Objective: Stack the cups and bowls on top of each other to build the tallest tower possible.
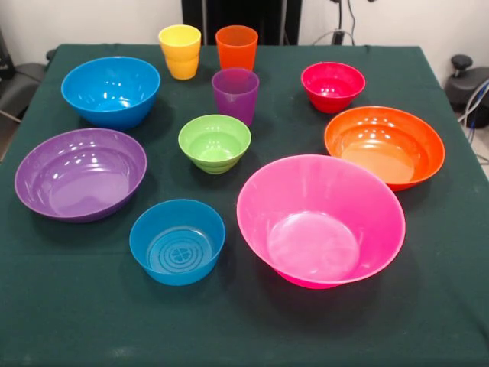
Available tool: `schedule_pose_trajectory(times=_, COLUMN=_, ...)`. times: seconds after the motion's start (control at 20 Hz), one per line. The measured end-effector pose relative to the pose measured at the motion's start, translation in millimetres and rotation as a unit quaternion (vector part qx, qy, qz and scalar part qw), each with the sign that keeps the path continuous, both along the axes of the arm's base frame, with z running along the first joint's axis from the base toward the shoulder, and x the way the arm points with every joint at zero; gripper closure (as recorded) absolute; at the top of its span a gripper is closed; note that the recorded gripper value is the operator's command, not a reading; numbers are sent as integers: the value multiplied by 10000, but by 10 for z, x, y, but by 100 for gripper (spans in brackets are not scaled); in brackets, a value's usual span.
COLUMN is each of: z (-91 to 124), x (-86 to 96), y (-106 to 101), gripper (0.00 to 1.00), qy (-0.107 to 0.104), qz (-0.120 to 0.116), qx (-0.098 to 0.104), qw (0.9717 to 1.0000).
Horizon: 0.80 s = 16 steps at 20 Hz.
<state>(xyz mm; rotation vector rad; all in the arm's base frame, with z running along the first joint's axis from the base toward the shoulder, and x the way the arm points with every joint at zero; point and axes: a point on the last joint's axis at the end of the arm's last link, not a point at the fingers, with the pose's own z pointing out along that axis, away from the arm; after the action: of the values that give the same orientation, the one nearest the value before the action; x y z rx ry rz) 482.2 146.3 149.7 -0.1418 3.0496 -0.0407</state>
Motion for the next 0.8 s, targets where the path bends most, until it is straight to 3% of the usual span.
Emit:
schedule_pose_trajectory(times=0.35, z=-194, x=11, y=-27, gripper=0, qy=88, qz=-267, qx=-56, qw=9996)
schedule_pose_trajectory(times=0.8, z=-608, x=99, y=-100, gripper=0, qy=324, qz=-369, qx=-66, qw=9988)
